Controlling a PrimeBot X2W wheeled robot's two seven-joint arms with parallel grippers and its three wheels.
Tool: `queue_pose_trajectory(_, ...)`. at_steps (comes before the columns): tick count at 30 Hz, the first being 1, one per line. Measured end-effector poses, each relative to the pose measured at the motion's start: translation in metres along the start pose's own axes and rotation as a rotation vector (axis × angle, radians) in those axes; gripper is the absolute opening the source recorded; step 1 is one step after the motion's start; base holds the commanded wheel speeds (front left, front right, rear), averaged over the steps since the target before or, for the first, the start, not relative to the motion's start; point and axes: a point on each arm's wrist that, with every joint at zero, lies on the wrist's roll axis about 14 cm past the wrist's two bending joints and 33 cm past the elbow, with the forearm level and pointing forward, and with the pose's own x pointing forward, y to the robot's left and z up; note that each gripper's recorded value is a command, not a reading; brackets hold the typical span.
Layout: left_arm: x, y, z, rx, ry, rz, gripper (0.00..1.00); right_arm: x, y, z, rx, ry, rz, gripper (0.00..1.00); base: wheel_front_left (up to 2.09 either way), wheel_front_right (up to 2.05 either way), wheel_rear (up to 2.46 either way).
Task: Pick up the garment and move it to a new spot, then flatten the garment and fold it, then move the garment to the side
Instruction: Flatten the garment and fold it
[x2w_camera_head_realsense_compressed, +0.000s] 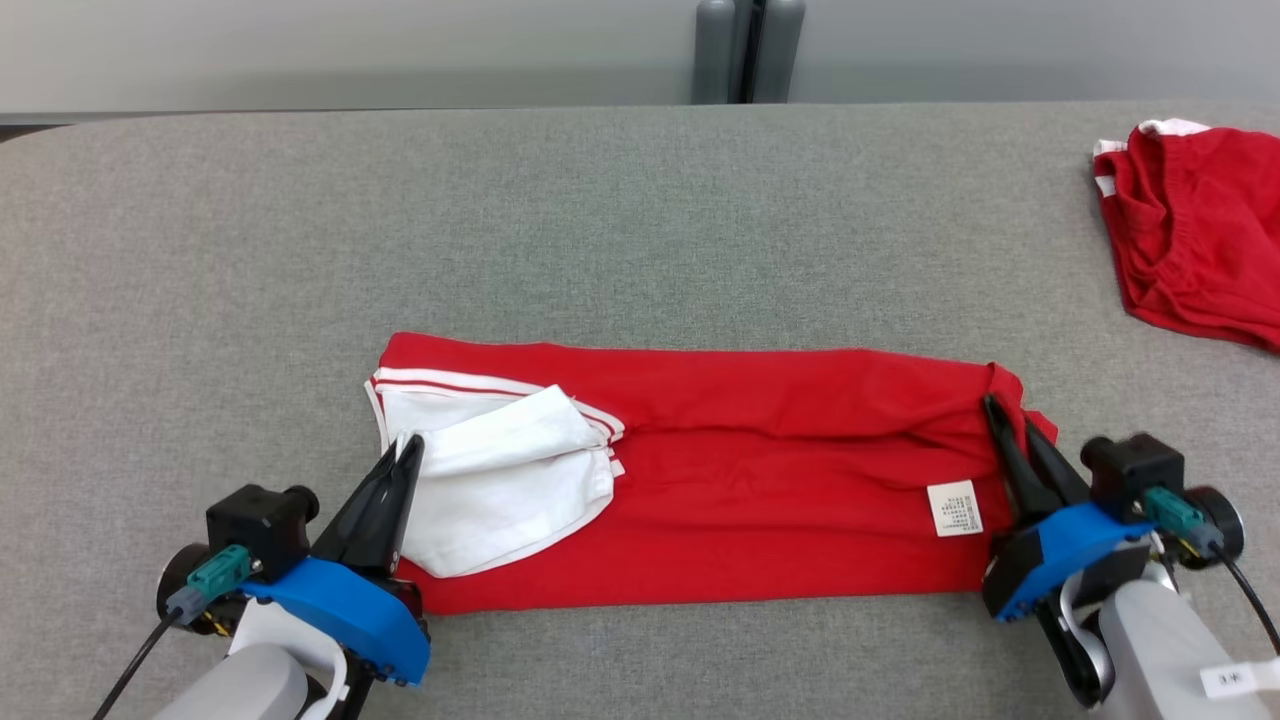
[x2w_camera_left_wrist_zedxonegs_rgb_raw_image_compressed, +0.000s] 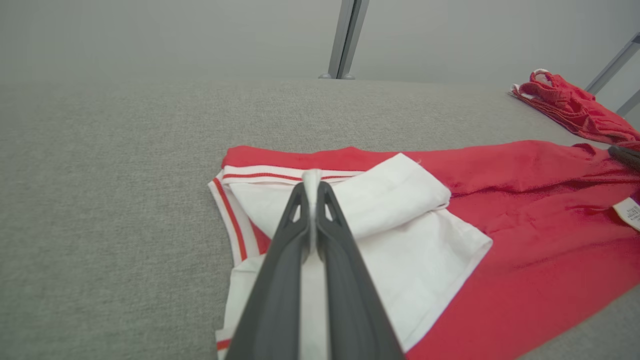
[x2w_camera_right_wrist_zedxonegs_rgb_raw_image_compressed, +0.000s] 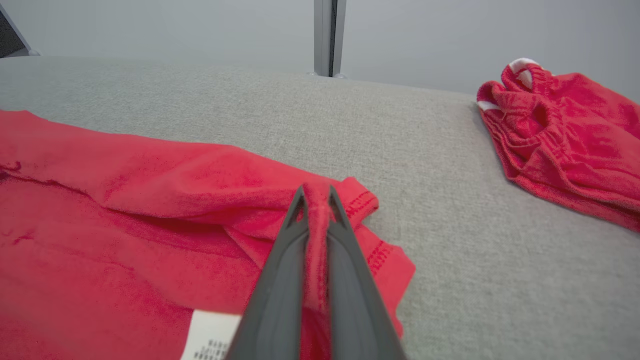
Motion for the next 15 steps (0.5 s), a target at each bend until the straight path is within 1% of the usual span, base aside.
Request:
queue_pose_trajectory(2,-0.004,0.001,-0.003,-0.008,0.001,0.012,0.00,-0.008,-0.001,-0.004,0.017,0.001,-0.013,0.00,0.00,0.00,0.00)
queue_pose_trajectory(3,-0.005,0.001,-0.003,-0.016,-0.002,0.018,0.00,-0.012,-0.003,-0.005,0.020,0.002,-0.021,0.37,0.00,0.00,0.00)
queue_pose_trajectory(4,-0.006,0.001,-0.002,-0.028,-0.011,0.025,0.36,-0.015,-0.004,-0.004,0.024,-0.005,-0.030,1.00,0.00,0.00,0.00)
queue_pose_trajectory(5,-0.006,0.000,0.000,-0.031,-0.019,0.028,1.00,-0.017,-0.005,-0.001,0.029,-0.015,-0.036,1.00,0.00,0.00,0.00)
queue_pose_trajectory(8,-0.009,0.000,0.009,-0.032,-0.061,0.041,1.00,-0.024,-0.006,0.005,0.036,-0.041,-0.042,1.00,0.00,0.00,0.00)
queue_pose_trajectory(11,-0.009,0.001,0.030,-0.024,-0.148,0.065,1.00,-0.028,-0.013,0.021,0.058,-0.096,-0.066,1.00,0.00,0.00,0.00)
queue_pose_trajectory(15,-0.017,0.018,0.066,0.004,-0.291,0.161,1.00,-0.028,-0.021,0.037,0.065,-0.149,-0.087,1.00,0.00,0.00,0.00)
